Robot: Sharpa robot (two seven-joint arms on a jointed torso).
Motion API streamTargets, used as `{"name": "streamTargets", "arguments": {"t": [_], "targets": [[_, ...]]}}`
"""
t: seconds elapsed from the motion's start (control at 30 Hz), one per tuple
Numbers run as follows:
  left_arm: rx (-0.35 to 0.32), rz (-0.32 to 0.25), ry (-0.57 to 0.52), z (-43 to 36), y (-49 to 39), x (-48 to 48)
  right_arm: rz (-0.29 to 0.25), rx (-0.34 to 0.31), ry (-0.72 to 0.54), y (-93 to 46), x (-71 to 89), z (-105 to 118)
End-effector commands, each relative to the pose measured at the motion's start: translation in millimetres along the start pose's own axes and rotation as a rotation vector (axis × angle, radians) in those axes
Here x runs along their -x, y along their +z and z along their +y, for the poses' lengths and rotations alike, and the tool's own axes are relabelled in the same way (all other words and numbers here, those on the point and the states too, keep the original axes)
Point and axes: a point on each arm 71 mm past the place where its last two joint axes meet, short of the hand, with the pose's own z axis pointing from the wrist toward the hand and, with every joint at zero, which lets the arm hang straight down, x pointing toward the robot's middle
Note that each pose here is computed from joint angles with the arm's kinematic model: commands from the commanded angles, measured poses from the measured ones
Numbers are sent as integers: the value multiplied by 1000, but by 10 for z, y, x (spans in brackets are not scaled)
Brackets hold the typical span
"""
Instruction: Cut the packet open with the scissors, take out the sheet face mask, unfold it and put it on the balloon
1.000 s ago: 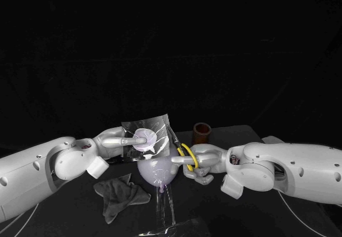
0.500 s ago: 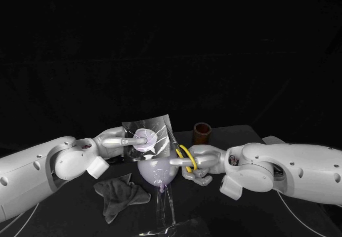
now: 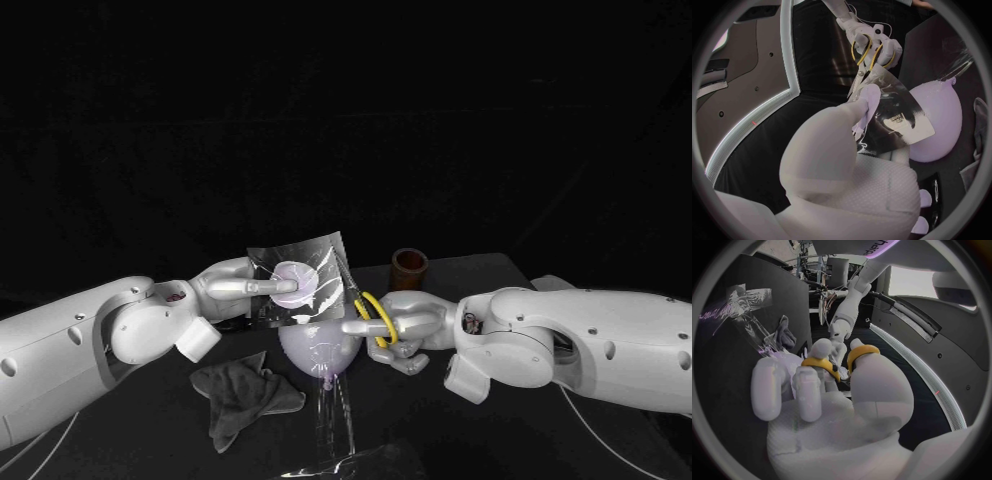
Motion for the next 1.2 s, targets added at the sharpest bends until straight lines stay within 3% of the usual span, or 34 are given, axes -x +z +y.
{"name": "streamTargets", "arguments": {"t": [0.03, 0.5, 1.2], "targets": [[-4, 34, 2, -14, 16, -43, -4, 30, -21, 16, 37, 54], [1, 48, 7, -11, 16, -56, -33, 46, -45, 66, 162, 147], [10, 56, 16, -6, 29, -66, -32, 47, -73, 150, 201, 228]]}}
